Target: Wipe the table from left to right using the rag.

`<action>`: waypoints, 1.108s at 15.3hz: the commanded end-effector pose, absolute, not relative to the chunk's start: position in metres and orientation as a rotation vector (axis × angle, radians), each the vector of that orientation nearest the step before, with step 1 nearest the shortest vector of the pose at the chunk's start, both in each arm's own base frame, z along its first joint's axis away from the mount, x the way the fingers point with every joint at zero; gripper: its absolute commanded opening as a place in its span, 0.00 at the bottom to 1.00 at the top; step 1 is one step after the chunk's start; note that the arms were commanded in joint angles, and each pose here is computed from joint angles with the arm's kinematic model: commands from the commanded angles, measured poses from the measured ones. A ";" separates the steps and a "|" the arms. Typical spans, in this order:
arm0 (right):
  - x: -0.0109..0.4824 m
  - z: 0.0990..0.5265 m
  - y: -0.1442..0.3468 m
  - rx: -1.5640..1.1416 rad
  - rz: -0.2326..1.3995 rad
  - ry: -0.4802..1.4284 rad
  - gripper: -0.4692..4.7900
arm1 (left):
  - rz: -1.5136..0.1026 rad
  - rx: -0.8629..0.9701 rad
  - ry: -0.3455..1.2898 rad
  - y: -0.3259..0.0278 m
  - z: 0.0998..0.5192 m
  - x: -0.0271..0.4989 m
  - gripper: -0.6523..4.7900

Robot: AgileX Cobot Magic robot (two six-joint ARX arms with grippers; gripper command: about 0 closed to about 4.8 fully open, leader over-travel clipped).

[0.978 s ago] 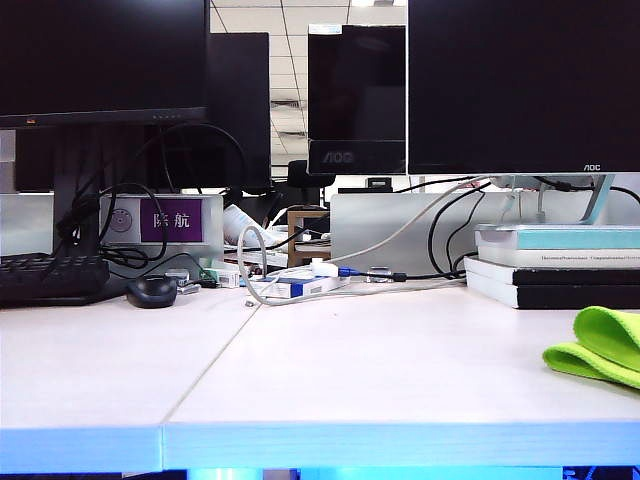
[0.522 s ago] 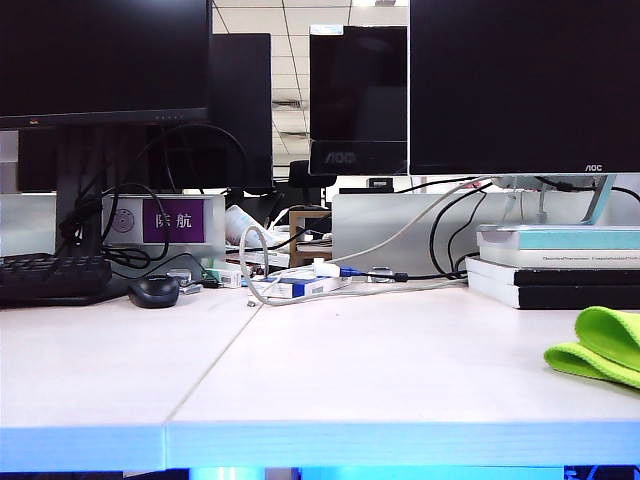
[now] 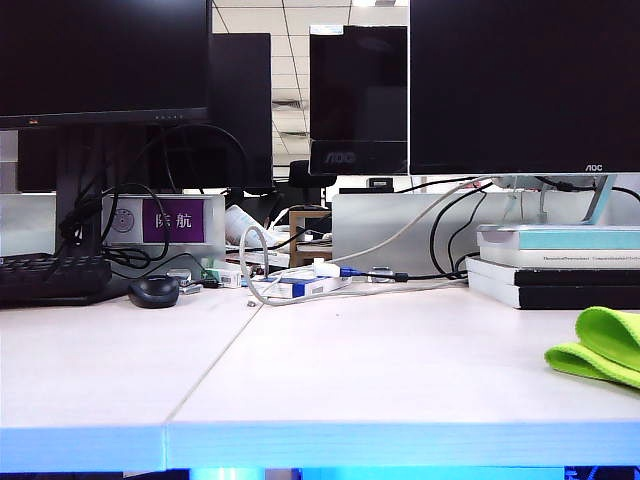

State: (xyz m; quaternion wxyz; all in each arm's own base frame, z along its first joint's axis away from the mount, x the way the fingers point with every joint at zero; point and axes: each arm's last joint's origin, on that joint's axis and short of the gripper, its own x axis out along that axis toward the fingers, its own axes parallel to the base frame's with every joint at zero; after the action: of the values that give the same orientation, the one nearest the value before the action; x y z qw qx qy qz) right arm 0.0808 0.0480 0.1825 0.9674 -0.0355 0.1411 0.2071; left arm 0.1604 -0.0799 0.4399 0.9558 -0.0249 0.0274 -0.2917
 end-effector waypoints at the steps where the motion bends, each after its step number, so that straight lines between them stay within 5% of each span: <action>1: 0.081 0.186 0.048 -0.060 0.420 0.266 0.09 | -0.414 -0.028 0.093 -0.038 0.352 0.124 0.11; 9: 0.081 0.186 0.048 -0.060 0.420 0.266 0.09 | -0.233 -0.128 0.109 -0.007 0.205 0.097 0.11; 17: 0.081 0.186 0.048 -0.060 0.421 0.268 0.09 | -0.175 -0.084 0.106 -0.002 0.161 0.095 0.11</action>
State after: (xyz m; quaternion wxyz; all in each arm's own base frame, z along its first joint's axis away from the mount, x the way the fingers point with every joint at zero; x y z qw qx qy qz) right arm 0.0808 0.0480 0.1827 0.9674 -0.0350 0.1402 0.2079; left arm 0.0943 -0.0016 0.1622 0.9931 -0.0567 0.0585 -0.0843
